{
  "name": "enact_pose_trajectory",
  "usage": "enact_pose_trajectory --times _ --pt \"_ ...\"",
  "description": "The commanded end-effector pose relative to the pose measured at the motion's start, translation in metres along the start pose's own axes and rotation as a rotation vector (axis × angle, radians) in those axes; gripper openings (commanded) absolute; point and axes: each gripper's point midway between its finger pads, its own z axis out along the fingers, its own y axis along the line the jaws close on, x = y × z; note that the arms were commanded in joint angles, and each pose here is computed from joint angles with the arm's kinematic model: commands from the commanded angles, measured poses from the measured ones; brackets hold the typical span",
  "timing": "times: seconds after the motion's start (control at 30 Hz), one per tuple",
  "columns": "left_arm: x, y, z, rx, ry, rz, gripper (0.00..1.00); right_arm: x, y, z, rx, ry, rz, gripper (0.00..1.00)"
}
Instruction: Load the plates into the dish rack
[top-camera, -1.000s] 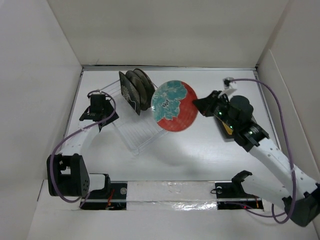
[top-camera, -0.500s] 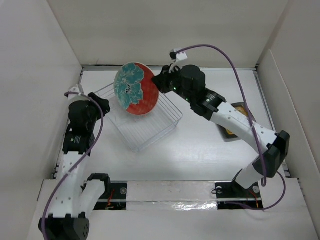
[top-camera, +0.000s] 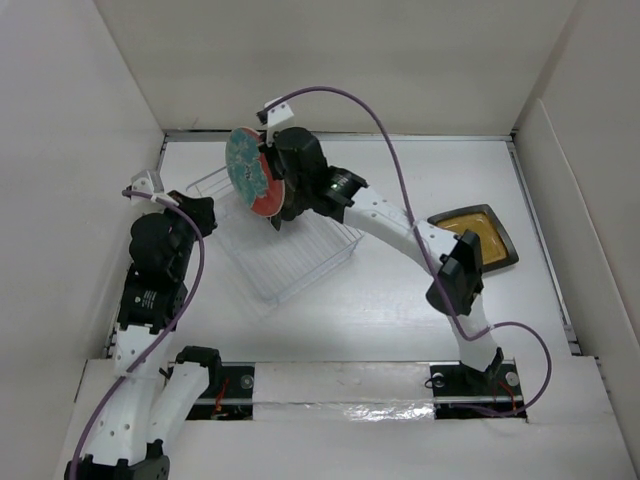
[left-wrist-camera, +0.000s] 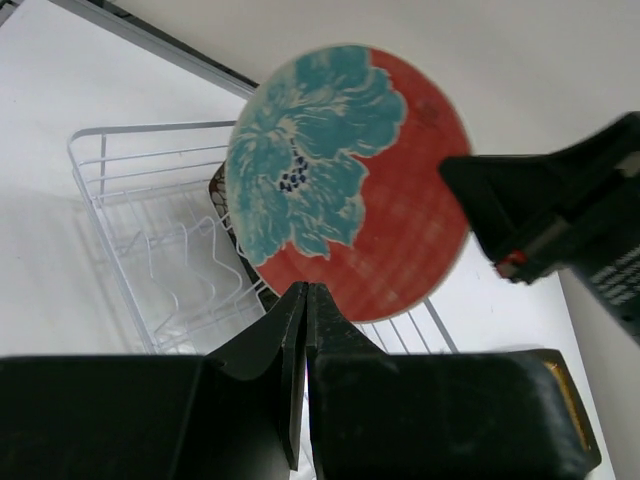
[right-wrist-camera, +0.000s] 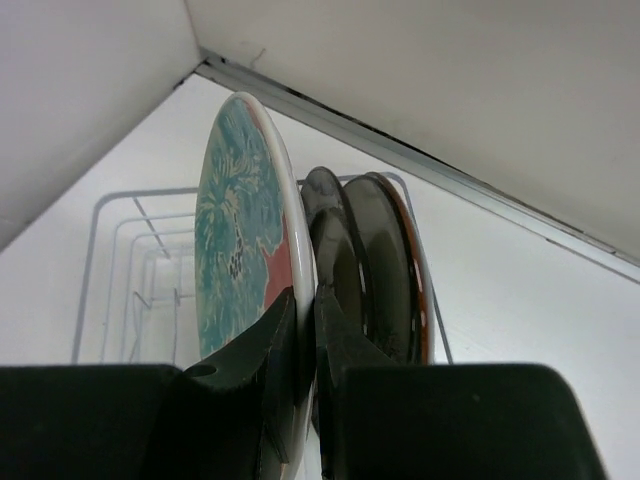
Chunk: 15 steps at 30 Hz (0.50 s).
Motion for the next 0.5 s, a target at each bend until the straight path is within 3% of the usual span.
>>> enact_pose_trajectory --times 0.0,0.3,0.47 --pt "-0.002 -0.006 -0.002 0.032 -0.017 0.029 0.00 -0.117 0.003 -0.032 0.074 -0.304 0.036 0.00" --pt "-0.015 0.022 -0.008 -0.135 -0.071 0.034 0.00 -0.082 0.031 -0.011 0.154 -0.282 -0.066 0.00" --pt "-0.013 0.021 -0.006 -0.130 -0.065 0.030 0.00 -0.089 0.015 -0.018 0.277 -0.301 -0.080 0.00"
